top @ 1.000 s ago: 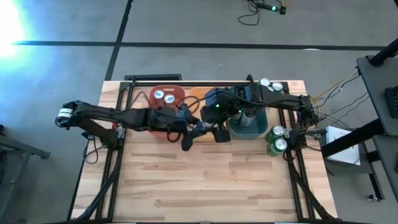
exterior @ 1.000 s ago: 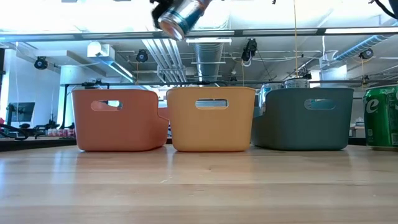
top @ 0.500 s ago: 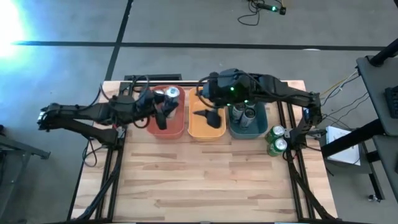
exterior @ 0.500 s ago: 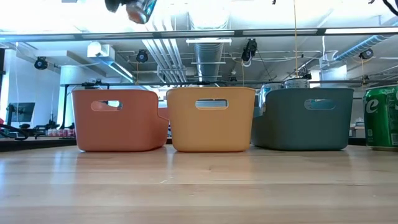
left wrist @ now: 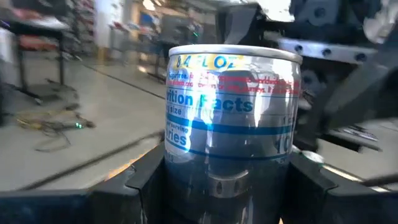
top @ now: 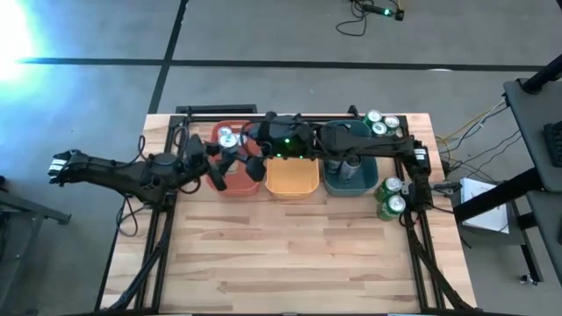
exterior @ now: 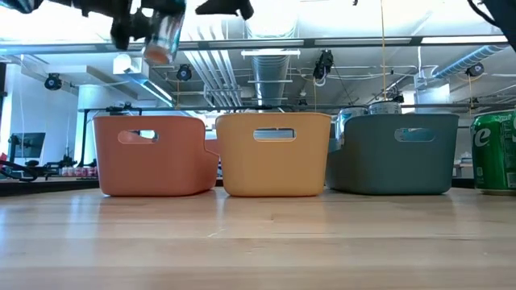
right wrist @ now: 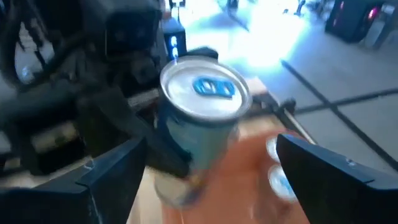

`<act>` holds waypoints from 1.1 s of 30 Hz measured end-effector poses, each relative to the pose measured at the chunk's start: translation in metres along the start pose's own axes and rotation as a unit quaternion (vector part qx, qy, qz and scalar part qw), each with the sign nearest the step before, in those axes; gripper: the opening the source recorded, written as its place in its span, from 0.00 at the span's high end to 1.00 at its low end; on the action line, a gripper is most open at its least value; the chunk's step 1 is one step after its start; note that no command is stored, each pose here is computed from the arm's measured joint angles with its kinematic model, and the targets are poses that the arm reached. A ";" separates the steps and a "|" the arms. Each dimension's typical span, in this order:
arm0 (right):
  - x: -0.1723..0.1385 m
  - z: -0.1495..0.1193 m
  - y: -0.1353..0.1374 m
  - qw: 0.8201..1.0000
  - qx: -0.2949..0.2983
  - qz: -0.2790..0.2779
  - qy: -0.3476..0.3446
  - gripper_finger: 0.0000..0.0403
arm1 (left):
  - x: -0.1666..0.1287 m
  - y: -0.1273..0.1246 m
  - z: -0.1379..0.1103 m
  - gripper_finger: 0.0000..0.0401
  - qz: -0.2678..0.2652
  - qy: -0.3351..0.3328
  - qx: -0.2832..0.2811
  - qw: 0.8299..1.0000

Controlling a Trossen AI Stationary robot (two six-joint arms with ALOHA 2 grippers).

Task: Sort soda cans
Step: Put the blue soda can into the orange bin

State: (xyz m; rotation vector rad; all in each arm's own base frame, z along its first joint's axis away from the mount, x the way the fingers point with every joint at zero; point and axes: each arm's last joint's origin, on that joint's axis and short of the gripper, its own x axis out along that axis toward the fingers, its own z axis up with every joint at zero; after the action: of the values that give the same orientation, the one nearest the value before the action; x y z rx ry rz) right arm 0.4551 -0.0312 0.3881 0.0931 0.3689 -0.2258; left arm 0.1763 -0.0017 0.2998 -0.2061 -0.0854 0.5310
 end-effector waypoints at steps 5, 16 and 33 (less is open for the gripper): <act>0.019 -0.001 0.002 0.999 0.007 0.002 -0.040 0.11 | -0.013 0.014 -0.004 0.49 0.056 -0.022 0.026 0.998; 0.046 -0.014 -0.002 0.996 0.052 0.001 -0.067 0.18 | -0.026 0.027 -0.020 0.49 0.046 -0.030 0.012 0.998; 0.059 -0.021 -0.001 0.996 0.052 0.028 -0.070 0.33 | -0.012 0.013 -0.013 0.47 0.018 -0.031 0.013 0.999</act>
State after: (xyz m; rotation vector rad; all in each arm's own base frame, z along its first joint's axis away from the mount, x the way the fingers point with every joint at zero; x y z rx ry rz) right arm 0.5009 -0.0410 0.3467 0.1890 0.2144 -0.1954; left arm 0.1610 0.0010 0.2842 -0.1666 -0.1358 0.5745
